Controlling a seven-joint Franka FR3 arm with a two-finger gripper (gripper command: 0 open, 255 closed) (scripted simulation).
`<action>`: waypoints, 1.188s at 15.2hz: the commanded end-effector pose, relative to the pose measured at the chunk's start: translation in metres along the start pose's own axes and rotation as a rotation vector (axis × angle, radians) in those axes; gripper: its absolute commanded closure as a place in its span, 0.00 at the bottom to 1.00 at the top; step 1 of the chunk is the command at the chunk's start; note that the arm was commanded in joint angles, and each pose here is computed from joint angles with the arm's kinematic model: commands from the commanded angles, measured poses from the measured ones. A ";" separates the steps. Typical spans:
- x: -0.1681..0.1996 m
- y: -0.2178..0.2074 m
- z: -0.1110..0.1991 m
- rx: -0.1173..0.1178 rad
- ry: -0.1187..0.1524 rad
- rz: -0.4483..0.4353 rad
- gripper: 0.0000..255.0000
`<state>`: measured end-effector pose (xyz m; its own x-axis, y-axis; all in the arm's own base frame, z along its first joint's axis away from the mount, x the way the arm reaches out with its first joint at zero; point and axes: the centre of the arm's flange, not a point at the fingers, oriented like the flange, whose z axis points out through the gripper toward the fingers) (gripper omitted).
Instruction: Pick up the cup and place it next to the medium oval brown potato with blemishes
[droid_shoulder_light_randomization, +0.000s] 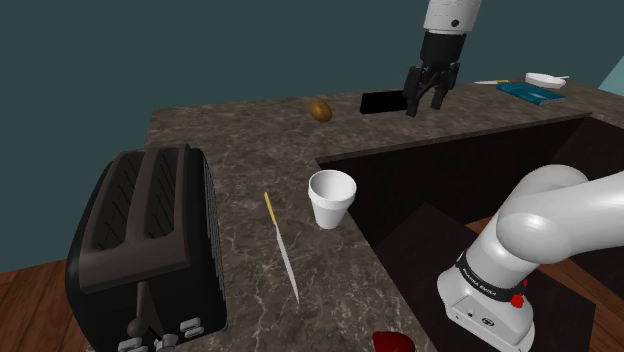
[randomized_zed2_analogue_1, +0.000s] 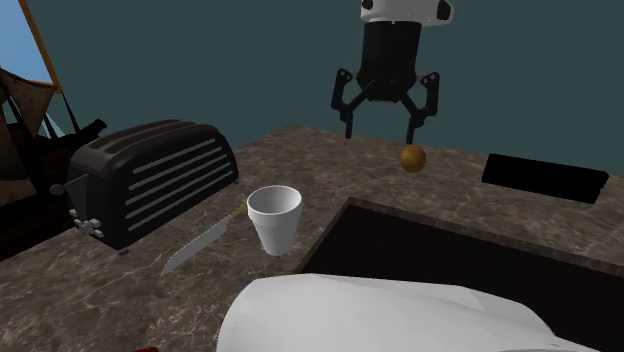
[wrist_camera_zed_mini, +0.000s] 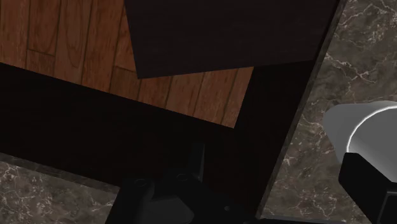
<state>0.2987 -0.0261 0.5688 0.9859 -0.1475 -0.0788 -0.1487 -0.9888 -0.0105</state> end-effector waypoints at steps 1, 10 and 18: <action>0.000 0.000 0.000 0.000 0.000 0.000 0.00; 0.018 -0.072 0.087 0.029 0.066 -0.001 0.00; 0.038 -0.138 0.161 0.054 0.125 -0.003 0.00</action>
<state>0.3400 0.0983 0.4173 0.9883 -0.1480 0.0358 -0.1457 -0.9876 -0.0587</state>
